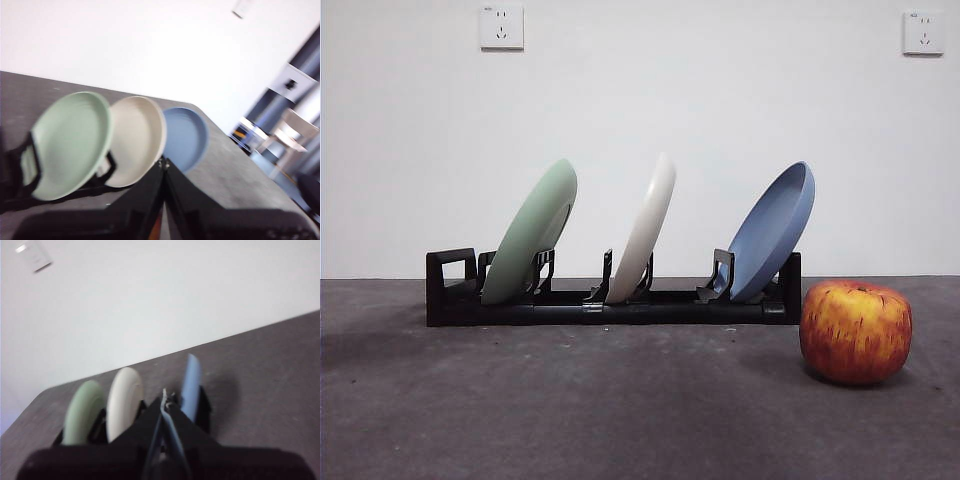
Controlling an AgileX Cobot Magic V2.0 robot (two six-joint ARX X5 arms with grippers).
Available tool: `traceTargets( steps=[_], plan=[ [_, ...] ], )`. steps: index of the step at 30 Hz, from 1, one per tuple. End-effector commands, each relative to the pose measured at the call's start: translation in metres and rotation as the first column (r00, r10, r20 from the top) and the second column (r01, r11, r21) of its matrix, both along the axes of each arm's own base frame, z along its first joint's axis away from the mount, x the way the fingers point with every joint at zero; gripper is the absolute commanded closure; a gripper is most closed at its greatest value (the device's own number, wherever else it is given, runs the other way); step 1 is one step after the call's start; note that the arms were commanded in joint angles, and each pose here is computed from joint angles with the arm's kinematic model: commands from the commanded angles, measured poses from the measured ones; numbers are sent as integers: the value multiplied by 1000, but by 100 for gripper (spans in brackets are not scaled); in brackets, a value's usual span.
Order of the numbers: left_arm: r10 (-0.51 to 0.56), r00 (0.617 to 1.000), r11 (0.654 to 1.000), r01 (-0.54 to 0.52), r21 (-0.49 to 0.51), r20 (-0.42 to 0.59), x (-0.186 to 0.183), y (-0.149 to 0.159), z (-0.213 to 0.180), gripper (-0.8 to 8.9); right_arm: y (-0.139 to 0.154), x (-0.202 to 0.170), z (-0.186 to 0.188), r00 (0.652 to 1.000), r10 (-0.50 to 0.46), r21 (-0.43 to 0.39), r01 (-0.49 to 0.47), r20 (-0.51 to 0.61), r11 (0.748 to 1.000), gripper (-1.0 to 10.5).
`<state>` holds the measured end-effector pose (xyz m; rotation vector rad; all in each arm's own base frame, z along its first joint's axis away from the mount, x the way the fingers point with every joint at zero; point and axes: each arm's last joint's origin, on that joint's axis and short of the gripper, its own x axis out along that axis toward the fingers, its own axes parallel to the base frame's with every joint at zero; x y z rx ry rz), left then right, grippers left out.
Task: Take the green plate from the plate rack,put the plate on the table,take the apple from the table,put the apple in the plate
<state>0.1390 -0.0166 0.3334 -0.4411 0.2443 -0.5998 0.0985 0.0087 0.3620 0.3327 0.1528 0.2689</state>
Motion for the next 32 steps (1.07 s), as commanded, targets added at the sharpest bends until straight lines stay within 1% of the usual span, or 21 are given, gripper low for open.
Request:
traceTargets(
  steps=[1,4,6,8,11,14,16,18,21,22,23,24,25,26,27,30,32],
  plan=[
    [-71,997,997,71,32,1,10,-1,22,817,3,9,30,995,100,-53,-100,-12,994,957],
    [-154,987,986,156,54,-35,23,-3,44,817,6,21,56,973,219,-56,-223,-68,973,957],
    [-205,976,976,210,64,-71,32,-5,56,818,9,34,70,951,287,-61,-295,-117,954,957],
    [-236,965,967,245,76,-115,42,-9,64,818,13,44,79,931,318,-58,-333,-176,941,957],
    [-283,942,945,306,113,-180,55,-17,71,819,24,66,83,887,358,-59,-390,-292,919,957],
    [-298,921,925,343,161,-251,67,-27,71,819,37,88,78,843,348,-86,-416,-410,905,957],
    [-283,909,913,354,206,-307,76,-36,67,819,48,104,72,807,321,-133,-435,-495,890,957],
    [-250,898,903,352,248,-362,84,-45,63,818,60,118,64,772,293,-178,-461,-565,869,955],
    [-215,890,885,352,304,-403,94,-57,54,813,76,134,55,727,270,-205,-492,-631,846,936],
    [-209,889,878,354,321,-408,97,-60,51,805,79,138,53,717,269,-205,-500,-643,841,909],
    [-195,889,866,354,353,-413,100,-64,48,722,84,142,49,700,272,-202,-514,-660,834,803],
    [-173,890,859,346,378,-422,103,-67,44,566,89,146,47,690,278,-199,-526,-668,826,660],
    [-147,892,852,334,402,-428,106,-70,41,405,93,147,46,685,286,-199,-537,-670,820,511],
    [-129,893,848,325,419,-432,108,-72,39,372,95,148,47,687,290,-201,-540,-667,817,438],
    [-109,891,846,316,430,-440,110,-74,37,373,96,148,48,694,296,-203,-541,-656,816,441],
    [-68,895,851,283,443,-441,119,-77,32,373,96,148,54,714,302,-204,-529,-632,824,443],
    [-61,900,861,267,434,-432,131,-81,31,373,96,148,59,726,306,-207,-524,-616,826,443]
  ],
)
